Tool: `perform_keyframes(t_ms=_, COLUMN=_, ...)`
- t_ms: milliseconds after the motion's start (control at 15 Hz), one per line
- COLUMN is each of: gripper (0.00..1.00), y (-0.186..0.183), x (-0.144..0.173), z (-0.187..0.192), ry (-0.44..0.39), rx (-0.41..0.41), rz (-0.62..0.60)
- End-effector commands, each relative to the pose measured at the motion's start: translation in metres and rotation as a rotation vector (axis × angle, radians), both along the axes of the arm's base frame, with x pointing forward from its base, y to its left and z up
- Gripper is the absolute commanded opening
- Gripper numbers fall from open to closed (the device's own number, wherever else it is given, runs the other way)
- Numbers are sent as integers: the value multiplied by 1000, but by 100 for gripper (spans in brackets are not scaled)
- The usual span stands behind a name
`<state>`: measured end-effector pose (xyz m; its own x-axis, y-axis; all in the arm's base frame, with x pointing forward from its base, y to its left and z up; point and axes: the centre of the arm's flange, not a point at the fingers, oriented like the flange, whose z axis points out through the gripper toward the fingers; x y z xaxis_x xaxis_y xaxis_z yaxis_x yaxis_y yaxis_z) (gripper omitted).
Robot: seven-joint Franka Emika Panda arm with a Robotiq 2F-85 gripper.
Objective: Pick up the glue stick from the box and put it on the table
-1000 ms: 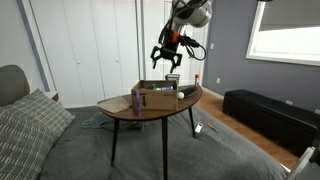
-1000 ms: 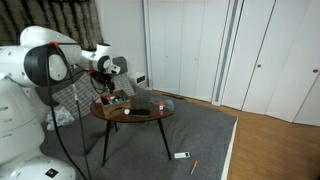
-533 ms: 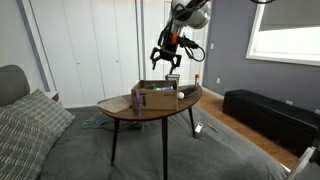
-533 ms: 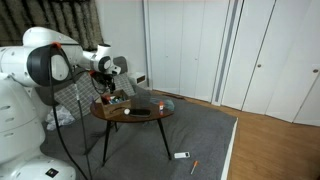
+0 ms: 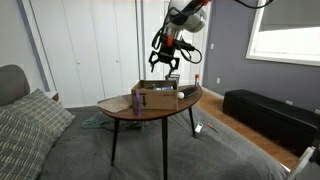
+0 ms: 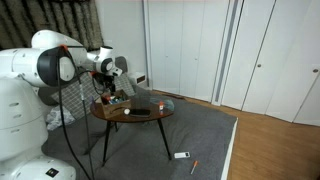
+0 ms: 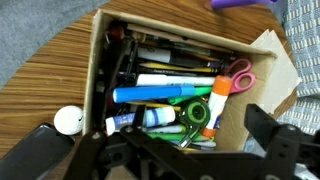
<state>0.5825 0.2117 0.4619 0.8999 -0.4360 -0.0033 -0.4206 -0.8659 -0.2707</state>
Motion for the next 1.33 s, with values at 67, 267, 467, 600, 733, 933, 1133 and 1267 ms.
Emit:
perform_keyframes(t_ms=67, gripper=100, y=33, x=34, z=-15, ry=50, rx=12, rz=-67)
perform_keyframes(t_ms=267, gripper=85, y=47, x=46, z=-30, ry=59, rx=5, rz=-104)
perform_keyframes(t_ms=467, gripper=69, y=54, x=54, z=-41, ry=71, rx=-6, rz=-131)
perform_keyframes(t_ms=600, gripper=72, y=55, x=60, z=-47, ry=73, rx=-4, rz=-151)
perform_keyframes(t_ms=733, gripper=72, y=57, x=65, z=-52, ry=70, rx=3, rz=-164)
perform_keyframes(t_ms=933, gripper=65, y=59, x=70, z=-61, ry=78, rx=1, rz=-181)
perform_keyframes(t_ms=1133, gripper=60, y=63, x=73, z=-68, ry=90, rx=-2, rz=-186)
perform_keyframes(t_ms=1267, gripper=60, y=65, x=74, z=-72, ry=94, rx=3, rz=-185)
